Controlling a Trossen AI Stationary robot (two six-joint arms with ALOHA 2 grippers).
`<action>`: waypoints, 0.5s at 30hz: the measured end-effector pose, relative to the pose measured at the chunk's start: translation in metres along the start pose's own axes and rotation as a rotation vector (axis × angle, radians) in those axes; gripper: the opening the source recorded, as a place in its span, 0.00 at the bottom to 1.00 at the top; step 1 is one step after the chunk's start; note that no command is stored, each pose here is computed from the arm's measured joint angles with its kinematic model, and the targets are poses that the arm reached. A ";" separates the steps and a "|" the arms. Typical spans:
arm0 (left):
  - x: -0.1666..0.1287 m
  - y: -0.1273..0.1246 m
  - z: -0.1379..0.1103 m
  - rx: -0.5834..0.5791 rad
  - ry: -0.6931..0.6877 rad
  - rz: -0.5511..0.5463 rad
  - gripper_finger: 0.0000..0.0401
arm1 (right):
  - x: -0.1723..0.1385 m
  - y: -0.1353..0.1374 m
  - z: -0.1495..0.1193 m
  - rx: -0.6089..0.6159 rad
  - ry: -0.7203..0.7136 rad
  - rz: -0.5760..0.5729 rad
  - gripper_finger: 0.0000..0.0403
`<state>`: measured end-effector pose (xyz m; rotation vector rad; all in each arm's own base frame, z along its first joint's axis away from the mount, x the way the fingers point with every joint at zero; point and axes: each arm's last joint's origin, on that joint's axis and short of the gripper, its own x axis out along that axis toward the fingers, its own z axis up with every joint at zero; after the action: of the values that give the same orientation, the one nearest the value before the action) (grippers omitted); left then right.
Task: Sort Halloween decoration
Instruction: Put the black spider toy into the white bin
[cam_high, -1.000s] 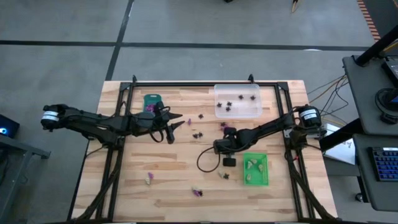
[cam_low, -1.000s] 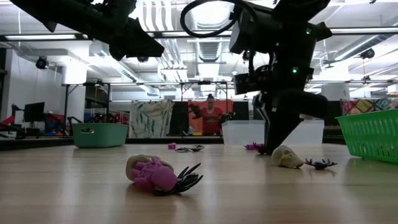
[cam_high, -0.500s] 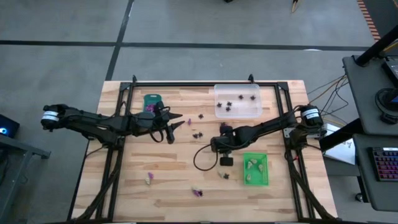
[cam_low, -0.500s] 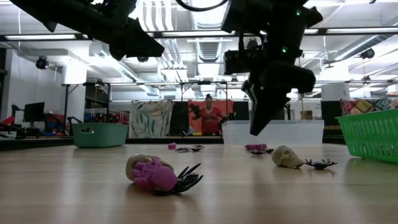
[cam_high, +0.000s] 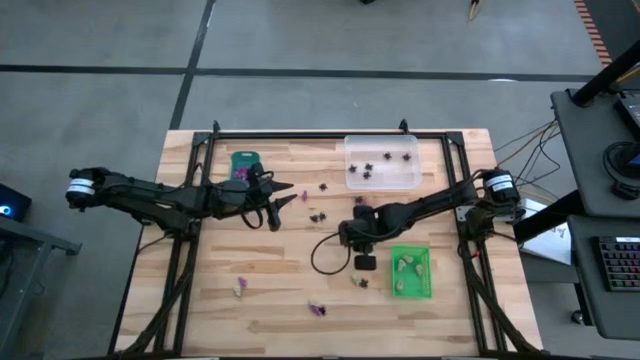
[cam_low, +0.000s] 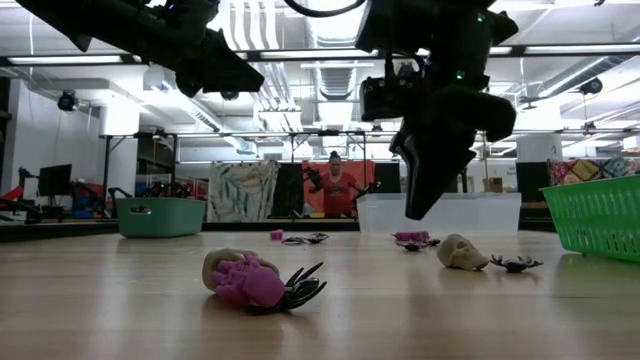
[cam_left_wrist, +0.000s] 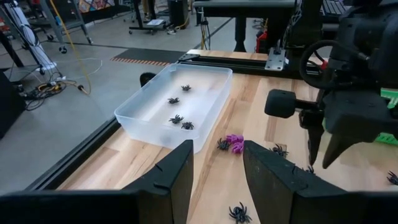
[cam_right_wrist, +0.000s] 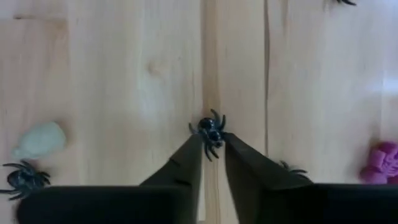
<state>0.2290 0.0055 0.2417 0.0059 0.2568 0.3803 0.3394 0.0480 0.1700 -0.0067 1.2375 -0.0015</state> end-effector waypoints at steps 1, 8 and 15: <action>0.000 0.000 0.000 0.000 0.000 0.000 0.31 | 0.000 0.002 0.000 -0.030 0.000 0.001 0.21; 0.000 0.000 0.000 0.000 0.000 0.000 0.31 | 0.012 0.004 -0.002 -0.155 0.024 -0.033 0.44; 0.000 0.000 0.000 0.000 0.000 0.000 0.31 | 0.030 0.002 -0.005 -0.145 0.076 -0.056 0.44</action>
<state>0.2290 0.0055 0.2416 0.0060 0.2572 0.3802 0.3449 0.0494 0.1402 -0.1687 1.3114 0.0399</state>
